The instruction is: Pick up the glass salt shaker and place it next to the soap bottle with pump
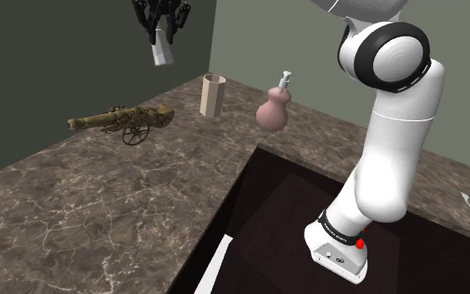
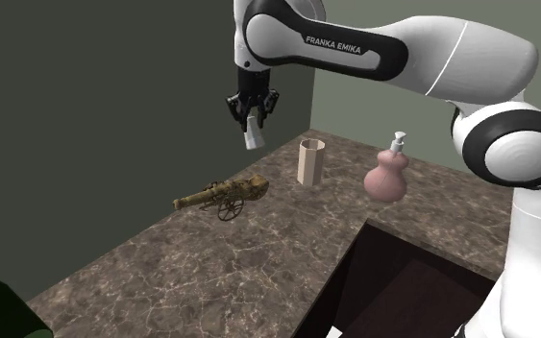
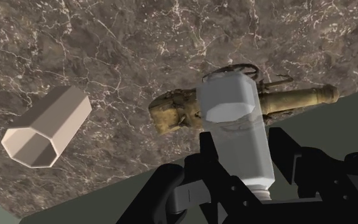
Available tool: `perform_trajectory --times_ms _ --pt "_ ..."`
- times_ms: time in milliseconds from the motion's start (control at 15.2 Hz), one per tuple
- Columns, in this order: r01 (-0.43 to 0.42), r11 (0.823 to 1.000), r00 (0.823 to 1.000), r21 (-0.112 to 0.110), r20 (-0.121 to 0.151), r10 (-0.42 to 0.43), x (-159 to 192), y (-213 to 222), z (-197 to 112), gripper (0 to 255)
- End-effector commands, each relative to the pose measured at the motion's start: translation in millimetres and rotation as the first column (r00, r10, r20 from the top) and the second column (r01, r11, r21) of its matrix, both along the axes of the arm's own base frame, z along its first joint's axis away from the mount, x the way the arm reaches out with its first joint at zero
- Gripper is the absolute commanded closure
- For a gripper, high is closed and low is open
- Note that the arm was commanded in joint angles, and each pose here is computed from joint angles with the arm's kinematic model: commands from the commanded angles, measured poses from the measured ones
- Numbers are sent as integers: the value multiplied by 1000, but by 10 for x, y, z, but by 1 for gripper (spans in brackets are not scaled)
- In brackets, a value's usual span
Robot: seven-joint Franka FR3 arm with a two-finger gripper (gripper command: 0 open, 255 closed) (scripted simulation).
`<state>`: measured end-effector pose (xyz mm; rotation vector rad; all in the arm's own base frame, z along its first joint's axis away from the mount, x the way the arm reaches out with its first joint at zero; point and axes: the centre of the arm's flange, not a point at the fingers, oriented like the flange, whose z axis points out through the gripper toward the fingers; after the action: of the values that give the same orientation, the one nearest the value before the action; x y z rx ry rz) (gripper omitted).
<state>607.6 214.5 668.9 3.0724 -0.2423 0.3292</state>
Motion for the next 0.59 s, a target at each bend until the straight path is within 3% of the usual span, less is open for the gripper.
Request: perform_trajectory --times_ms 0,330,528 --pt "0 1000 1000 0 -1 0 -5 -12 99 255" --pt "0 1000 1000 0 -1 0 -5 -12 318 255" --pt "0 1000 1000 0 -1 0 -169 -372 317 255"
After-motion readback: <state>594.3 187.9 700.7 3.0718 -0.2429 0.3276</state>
